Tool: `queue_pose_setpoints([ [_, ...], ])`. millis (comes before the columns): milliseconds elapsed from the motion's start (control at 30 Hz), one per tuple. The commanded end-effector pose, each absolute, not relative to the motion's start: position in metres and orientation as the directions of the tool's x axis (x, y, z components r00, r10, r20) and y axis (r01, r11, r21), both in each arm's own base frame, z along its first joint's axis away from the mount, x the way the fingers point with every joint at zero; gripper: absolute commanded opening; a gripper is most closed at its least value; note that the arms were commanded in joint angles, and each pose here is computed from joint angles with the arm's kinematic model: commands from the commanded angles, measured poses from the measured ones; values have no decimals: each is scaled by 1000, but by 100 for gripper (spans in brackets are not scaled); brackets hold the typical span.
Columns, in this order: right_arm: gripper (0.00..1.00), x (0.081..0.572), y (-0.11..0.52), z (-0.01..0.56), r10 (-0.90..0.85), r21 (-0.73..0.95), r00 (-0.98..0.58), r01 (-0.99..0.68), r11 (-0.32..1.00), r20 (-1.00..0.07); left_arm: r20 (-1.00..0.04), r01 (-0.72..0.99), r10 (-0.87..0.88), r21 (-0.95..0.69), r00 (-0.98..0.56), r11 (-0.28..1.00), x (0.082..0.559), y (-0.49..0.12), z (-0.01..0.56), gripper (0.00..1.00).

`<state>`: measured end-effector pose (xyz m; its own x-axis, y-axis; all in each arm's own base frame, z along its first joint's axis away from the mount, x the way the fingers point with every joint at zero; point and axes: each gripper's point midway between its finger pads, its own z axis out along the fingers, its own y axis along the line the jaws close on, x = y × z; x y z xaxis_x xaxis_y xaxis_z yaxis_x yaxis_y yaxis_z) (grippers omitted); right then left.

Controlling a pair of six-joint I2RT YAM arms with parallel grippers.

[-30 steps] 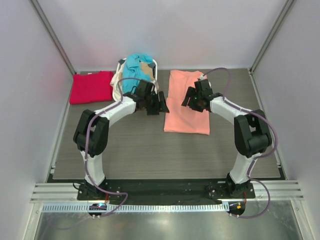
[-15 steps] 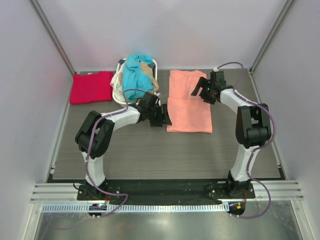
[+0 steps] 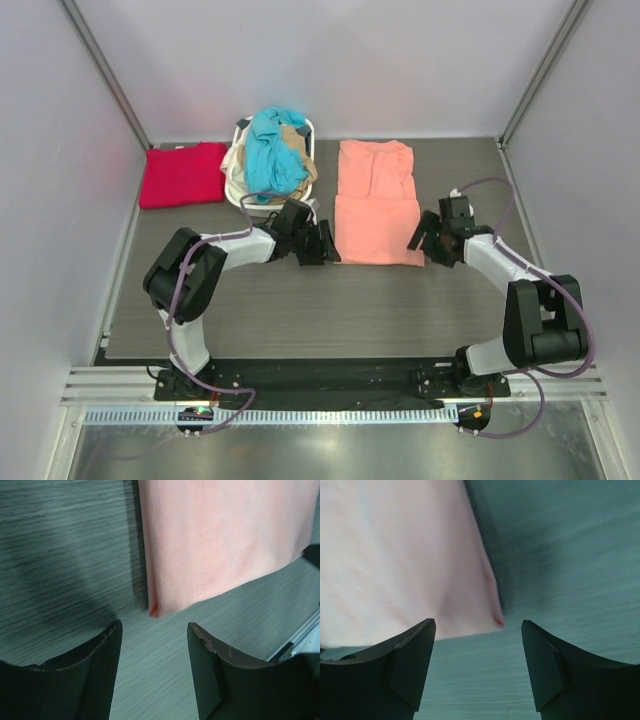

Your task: Fold and stack the t-shirts

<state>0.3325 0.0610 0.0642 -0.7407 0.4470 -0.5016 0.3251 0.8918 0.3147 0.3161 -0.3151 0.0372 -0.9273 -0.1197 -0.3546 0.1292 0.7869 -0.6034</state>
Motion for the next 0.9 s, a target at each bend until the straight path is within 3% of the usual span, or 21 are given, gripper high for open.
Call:
queue_pose_setpoints([
  [0, 75, 318, 57, 60, 461, 310, -732, 346, 886, -502, -398, 157, -154, -646, -904, 747, 325, -326, 54, 56],
  [400, 61, 316, 55, 30, 496, 353, -734, 360, 864, -464, -371, 113, -176, -639, -912, 761, 316, -321, 28, 50],
  [533, 47, 314, 54, 24, 509, 367, -736, 368, 854, -446, -368, 109, -181, -643, -912, 758, 316, -322, 21, 45],
  [800, 30, 316, 52, 25, 515, 380, -731, 365, 850, -448, -362, 90, -214, -664, -907, 742, 323, -330, 12, 37],
  [867, 22, 316, 52, 25, 517, 383, -729, 366, 848, -450, -368, 98, -215, -671, -905, 735, 326, -335, 13, 30],
])
